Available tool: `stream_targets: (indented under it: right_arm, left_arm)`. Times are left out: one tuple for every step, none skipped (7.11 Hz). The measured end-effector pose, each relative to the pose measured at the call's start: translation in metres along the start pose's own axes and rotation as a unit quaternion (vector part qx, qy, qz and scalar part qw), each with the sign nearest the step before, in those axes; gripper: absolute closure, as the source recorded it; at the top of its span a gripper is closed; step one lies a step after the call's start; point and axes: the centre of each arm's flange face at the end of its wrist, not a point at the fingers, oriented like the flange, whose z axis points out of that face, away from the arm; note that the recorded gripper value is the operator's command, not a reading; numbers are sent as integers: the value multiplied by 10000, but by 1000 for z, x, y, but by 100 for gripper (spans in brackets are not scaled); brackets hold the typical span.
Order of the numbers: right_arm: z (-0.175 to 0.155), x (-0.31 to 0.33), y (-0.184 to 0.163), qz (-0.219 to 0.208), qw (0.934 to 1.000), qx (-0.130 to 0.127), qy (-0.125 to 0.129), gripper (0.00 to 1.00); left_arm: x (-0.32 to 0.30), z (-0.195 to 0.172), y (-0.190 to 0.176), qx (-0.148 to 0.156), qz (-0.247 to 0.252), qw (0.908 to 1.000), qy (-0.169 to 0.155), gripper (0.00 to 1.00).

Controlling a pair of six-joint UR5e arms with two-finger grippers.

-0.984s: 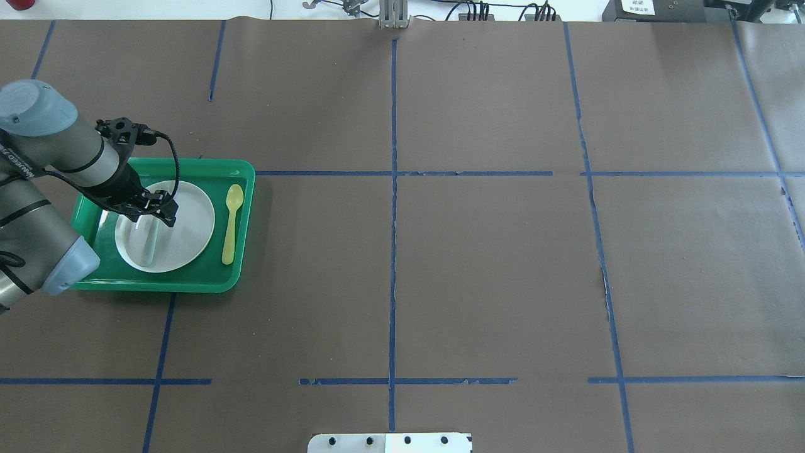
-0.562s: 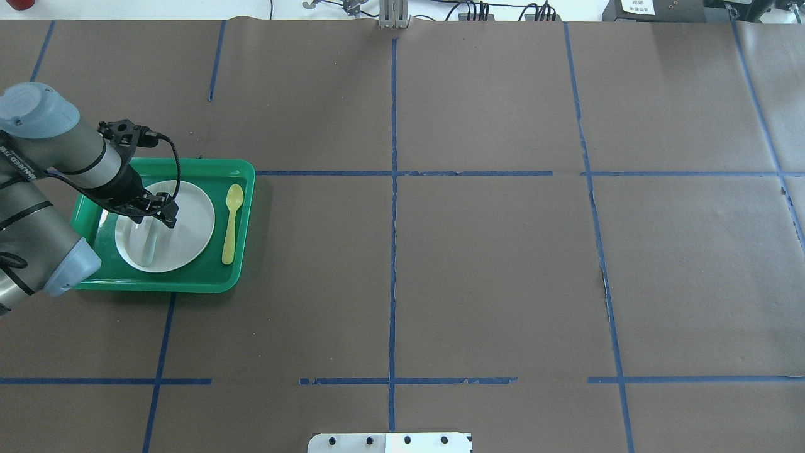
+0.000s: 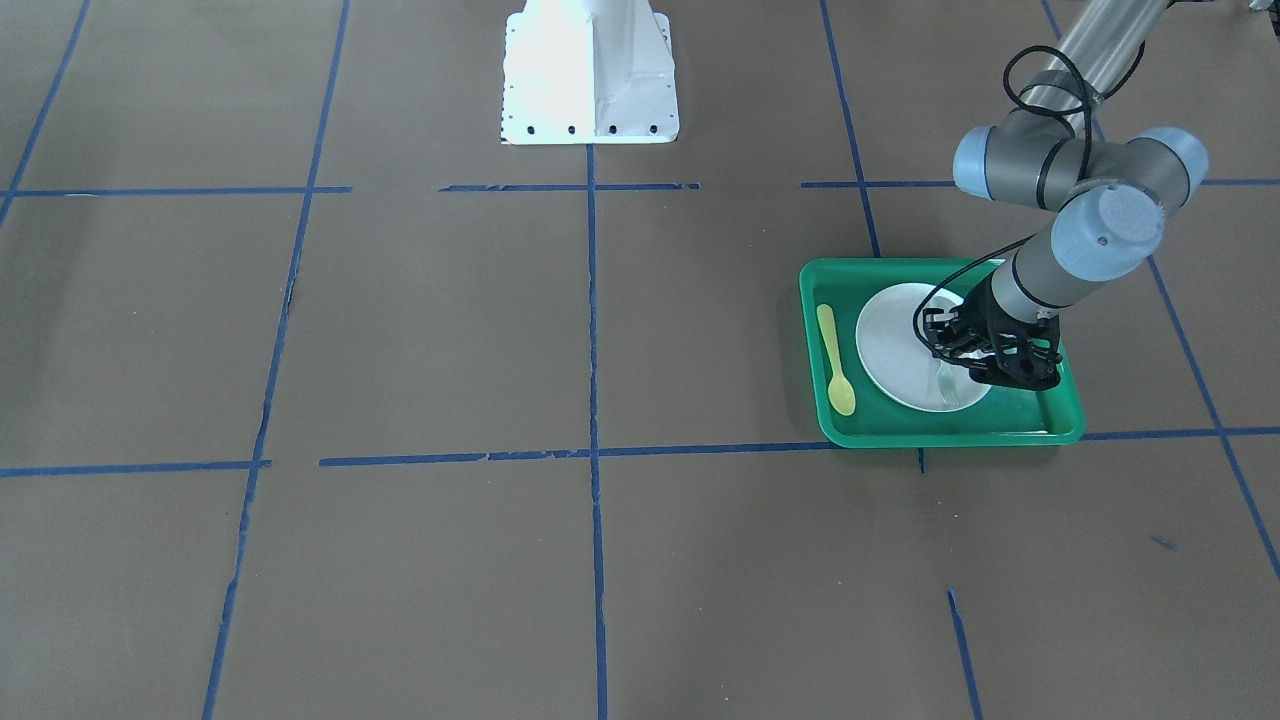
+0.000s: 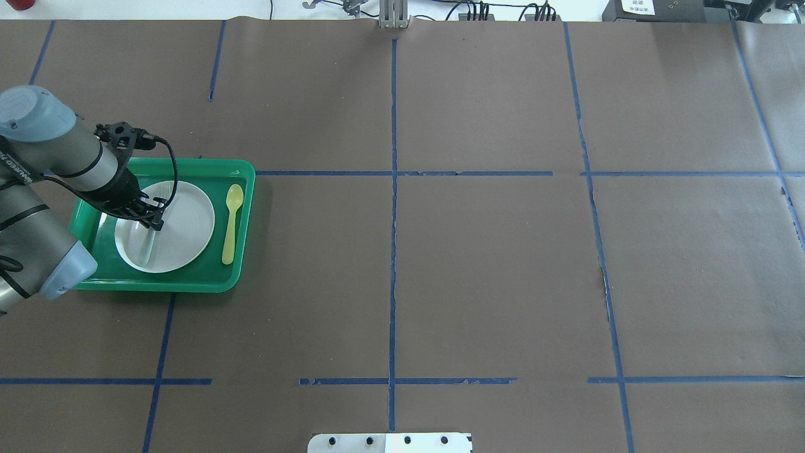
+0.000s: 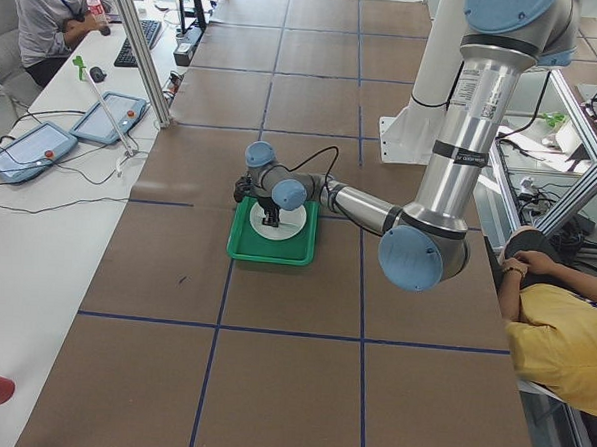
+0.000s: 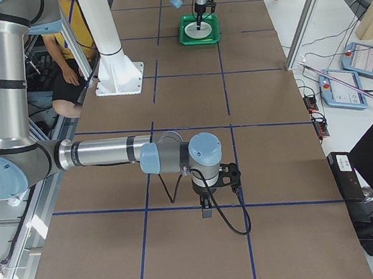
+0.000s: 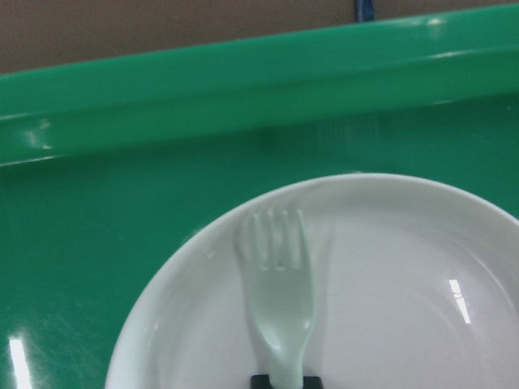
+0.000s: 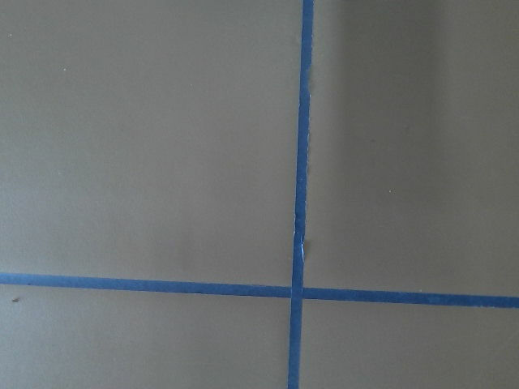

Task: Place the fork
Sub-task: 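Close the left gripper on the fork handle and lift it, then carry the fork off the plate to the tray edge beside it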

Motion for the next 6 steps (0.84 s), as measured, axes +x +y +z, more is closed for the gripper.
stream_targets:
  right_arm:
    - [0, 0, 0, 2, 10000, 0, 0, 0]
    - [0, 0, 0, 0, 10000, 0, 0, 0]
    - [0, 0, 0, -1, 10000, 0, 0, 0]
    - [0, 0, 0, -1, 10000, 0, 0, 0]
    - [0, 0, 0, -1, 10000, 0, 0, 0]
    - [0, 0, 0, -2, 10000, 0, 0, 0]
  left_arm:
    - [0, -22, -4, 168, -8, 9998, 67, 100]
    - [-17, -59, -6, 438, -131, 9989, 115, 100]
    - [-48, -82, 3, 596, -343, 9976, 76, 100]
    - [-76, -81, 14, 569, -541, 9969, -17, 100]
    - [-94, -71, 18, 481, -695, 9964, -100, 100]
    - [-105, -59, 16, 391, -827, 9957, -165, 100]
